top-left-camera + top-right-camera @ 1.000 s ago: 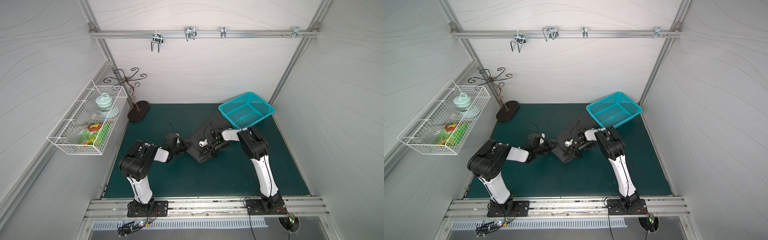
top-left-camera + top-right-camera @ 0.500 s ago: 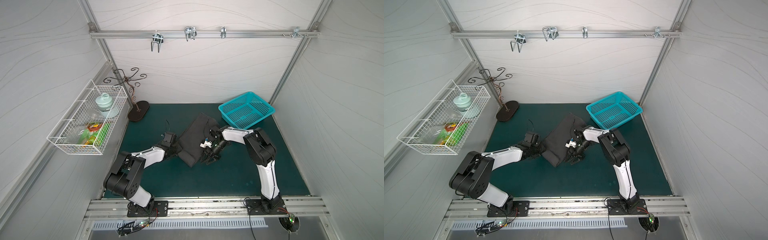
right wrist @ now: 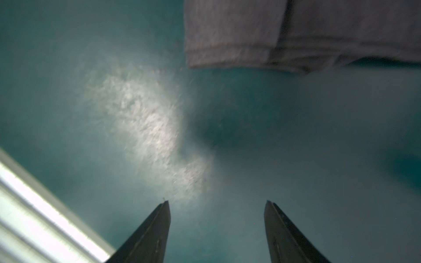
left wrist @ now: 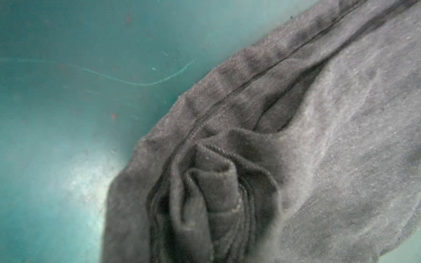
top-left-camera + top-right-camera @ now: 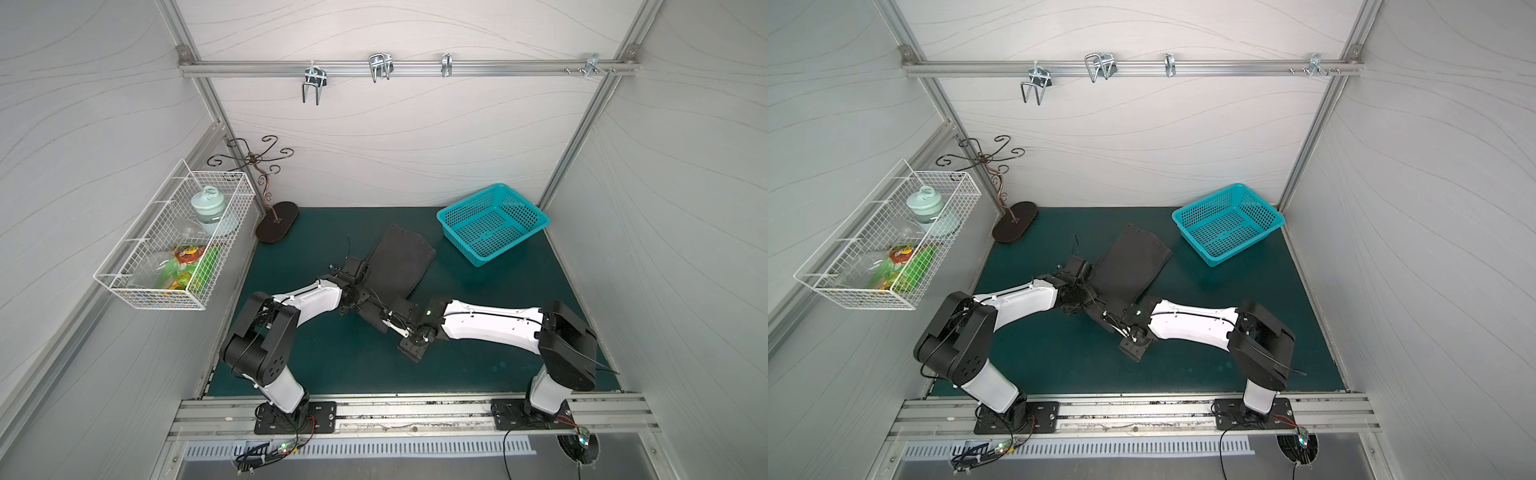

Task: Roll up the long pants
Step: Roll the long pant at the center of the board.

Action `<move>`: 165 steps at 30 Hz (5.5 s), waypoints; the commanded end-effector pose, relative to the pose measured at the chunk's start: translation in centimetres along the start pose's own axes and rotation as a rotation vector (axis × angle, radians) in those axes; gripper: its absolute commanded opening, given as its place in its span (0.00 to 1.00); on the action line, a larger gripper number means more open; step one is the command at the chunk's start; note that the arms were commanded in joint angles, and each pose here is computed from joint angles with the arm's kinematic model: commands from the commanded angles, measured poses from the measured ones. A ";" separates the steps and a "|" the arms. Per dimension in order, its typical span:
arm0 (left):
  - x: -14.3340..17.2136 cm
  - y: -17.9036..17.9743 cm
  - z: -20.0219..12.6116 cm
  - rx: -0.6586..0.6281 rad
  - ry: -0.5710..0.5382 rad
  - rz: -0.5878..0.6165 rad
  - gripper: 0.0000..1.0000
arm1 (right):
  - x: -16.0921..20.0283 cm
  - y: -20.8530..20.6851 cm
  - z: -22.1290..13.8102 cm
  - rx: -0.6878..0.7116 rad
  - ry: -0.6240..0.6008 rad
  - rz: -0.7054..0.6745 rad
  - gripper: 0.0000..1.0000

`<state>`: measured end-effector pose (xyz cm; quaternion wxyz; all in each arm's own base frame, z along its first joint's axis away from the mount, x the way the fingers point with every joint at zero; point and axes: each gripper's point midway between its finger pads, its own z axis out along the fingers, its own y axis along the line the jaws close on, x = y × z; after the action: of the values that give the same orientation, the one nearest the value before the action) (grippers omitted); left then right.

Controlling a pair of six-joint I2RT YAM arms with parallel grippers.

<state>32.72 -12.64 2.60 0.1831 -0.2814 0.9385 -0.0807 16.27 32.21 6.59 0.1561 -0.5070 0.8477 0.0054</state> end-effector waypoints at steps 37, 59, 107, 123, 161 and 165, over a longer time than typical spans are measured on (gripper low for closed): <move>2.4 -0.6 -0.5 -0.027 0.165 -0.009 0.09 | -8.8 1.1 6.9 0.290 -0.196 -0.325 0.82; 2.9 -0.4 -0.8 -0.017 0.187 -0.024 0.09 | -6.9 -2.4 9.1 0.233 -0.077 -0.287 0.00; -10.5 4.3 -17.5 -0.210 -0.355 -0.168 0.78 | -1.4 1.5 11.9 -0.595 0.218 0.167 0.00; -8.1 4.3 -15.7 -0.176 -0.246 -0.218 0.76 | -2.2 -0.2 11.6 -1.224 0.338 0.728 0.00; -0.7 -6.7 -5.3 0.856 -0.101 -0.334 0.88 | 2.4 -2.1 13.4 -1.218 0.572 0.975 0.00; -0.3 -7.0 -3.6 0.849 -0.072 -0.336 0.98 | 2.4 -2.3 13.3 -1.217 0.569 0.977 0.00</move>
<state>33.28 -16.70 5.21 0.2750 -0.3600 0.7824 -0.4274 25.30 37.88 4.30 -0.2496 -0.1780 0.7480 0.5886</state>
